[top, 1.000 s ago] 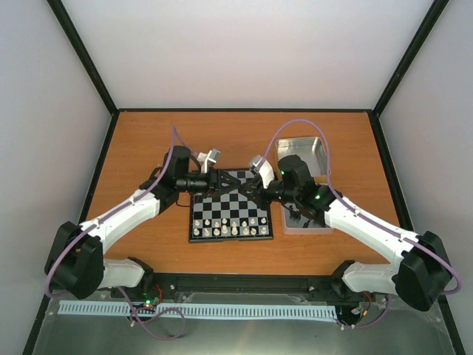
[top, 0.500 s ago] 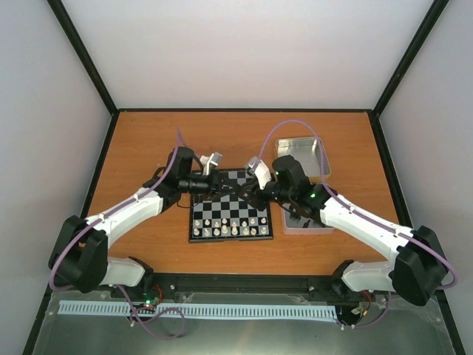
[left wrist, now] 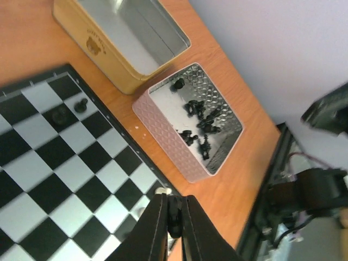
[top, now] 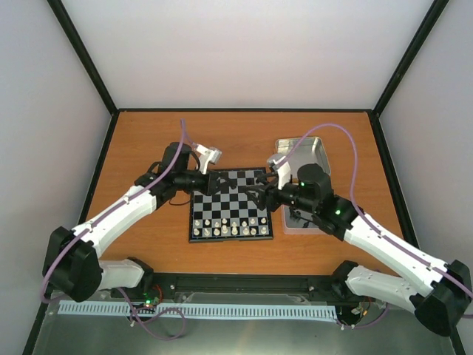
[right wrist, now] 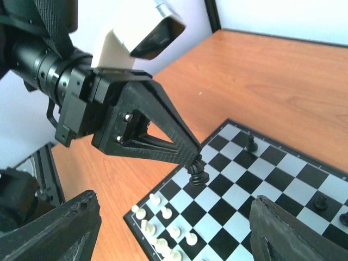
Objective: Set up the chess pieces on the board
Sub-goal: Place the chess piece on the chessboard.
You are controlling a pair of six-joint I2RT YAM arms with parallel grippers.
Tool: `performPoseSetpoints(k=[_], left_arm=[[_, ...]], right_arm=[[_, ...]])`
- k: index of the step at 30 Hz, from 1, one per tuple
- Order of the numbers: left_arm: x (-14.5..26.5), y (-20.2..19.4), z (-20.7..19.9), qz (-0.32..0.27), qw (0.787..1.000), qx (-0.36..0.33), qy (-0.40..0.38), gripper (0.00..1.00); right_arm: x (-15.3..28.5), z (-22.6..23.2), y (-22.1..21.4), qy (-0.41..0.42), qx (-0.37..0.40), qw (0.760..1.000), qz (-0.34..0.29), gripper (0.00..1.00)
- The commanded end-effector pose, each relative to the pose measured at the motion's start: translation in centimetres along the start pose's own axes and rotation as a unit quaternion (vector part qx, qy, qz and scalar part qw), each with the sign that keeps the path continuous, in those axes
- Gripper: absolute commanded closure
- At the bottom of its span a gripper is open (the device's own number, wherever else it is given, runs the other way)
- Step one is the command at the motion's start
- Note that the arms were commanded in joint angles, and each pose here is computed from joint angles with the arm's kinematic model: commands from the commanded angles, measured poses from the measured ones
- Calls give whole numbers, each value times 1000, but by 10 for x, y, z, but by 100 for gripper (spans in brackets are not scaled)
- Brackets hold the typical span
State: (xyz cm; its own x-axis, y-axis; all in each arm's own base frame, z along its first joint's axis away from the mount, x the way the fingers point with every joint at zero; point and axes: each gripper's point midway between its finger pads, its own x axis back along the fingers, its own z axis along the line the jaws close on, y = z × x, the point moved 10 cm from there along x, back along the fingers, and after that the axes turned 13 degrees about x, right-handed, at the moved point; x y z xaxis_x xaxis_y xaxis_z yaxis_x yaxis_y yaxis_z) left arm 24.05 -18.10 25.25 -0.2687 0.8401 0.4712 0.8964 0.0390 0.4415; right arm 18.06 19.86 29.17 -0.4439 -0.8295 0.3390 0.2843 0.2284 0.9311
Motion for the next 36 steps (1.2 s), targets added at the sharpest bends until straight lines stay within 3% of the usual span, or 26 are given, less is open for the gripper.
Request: performPoseSetpoints(k=[1, 4, 10, 21, 28, 32, 36], left_arm=[[12, 7, -10, -11, 982, -188, 22, 99], [12, 7, -7, -15, 968, -250, 29, 99], [16, 22, 4, -47, 945, -285, 154, 99], [-13, 39, 74, -77, 907, -129, 393, 99], [-30, 57, 90, -111, 912, -71, 388, 99], [-34, 61, 99, -114, 904, -67, 408, 99], [-40, 60, 107, -101, 913, -56, 392, 99]], right_arm=[[14, -4, 1, -48, -51, 997, -43, 25], [19, -8, -5, -79, -68, 994, -43, 25], [19, -12, -17, -100, -85, 991, -30, 25], [16, -15, -31, -112, -98, 989, -13, 25], [22, -14, -35, -113, -100, 989, -9, 25], [27, -13, -39, -118, -103, 988, -13, 25], [27, -14, -43, -122, -106, 987, -11, 25]])
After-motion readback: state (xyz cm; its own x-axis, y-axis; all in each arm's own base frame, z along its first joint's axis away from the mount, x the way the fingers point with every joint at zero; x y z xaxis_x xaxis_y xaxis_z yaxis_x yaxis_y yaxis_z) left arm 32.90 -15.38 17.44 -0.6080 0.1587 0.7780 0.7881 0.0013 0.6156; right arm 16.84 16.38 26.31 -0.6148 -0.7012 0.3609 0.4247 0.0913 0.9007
